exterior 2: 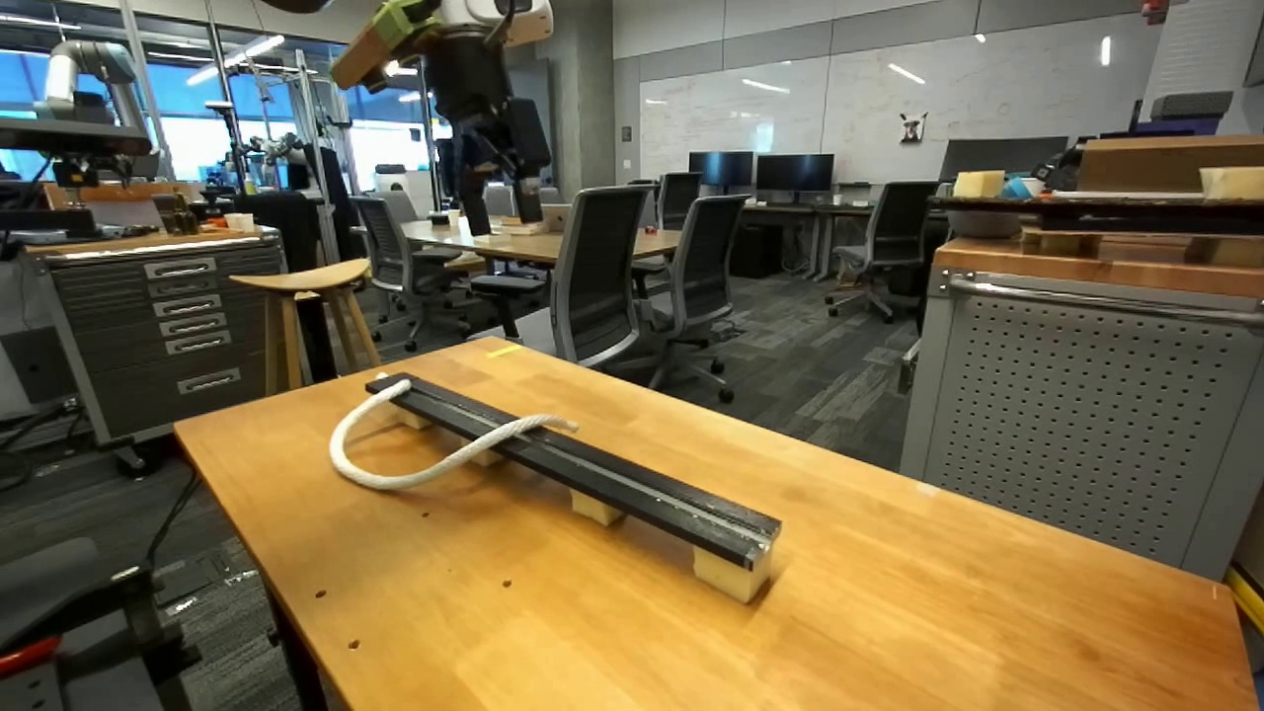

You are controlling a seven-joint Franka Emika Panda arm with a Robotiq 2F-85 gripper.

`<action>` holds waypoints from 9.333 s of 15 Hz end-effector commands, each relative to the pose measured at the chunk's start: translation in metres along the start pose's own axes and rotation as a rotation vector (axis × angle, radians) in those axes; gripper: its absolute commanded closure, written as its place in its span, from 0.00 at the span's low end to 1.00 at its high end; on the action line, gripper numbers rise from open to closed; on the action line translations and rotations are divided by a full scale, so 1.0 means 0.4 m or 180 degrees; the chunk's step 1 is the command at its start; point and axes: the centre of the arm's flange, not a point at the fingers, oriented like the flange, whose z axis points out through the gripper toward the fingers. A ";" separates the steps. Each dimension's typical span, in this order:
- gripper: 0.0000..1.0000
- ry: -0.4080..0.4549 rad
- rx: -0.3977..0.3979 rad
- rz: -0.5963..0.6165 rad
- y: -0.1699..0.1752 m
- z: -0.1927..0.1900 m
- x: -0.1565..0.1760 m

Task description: Align the rope along the middle of the black object

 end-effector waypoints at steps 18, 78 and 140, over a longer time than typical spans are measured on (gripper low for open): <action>0.00 -0.0369 0.0203 0.0090 -0.233 0.256 0.346; 0.97 -0.1440 0.0089 0.0257 -0.225 0.616 0.364; 0.97 -0.1082 -0.0089 0.4145 0.451 0.731 0.162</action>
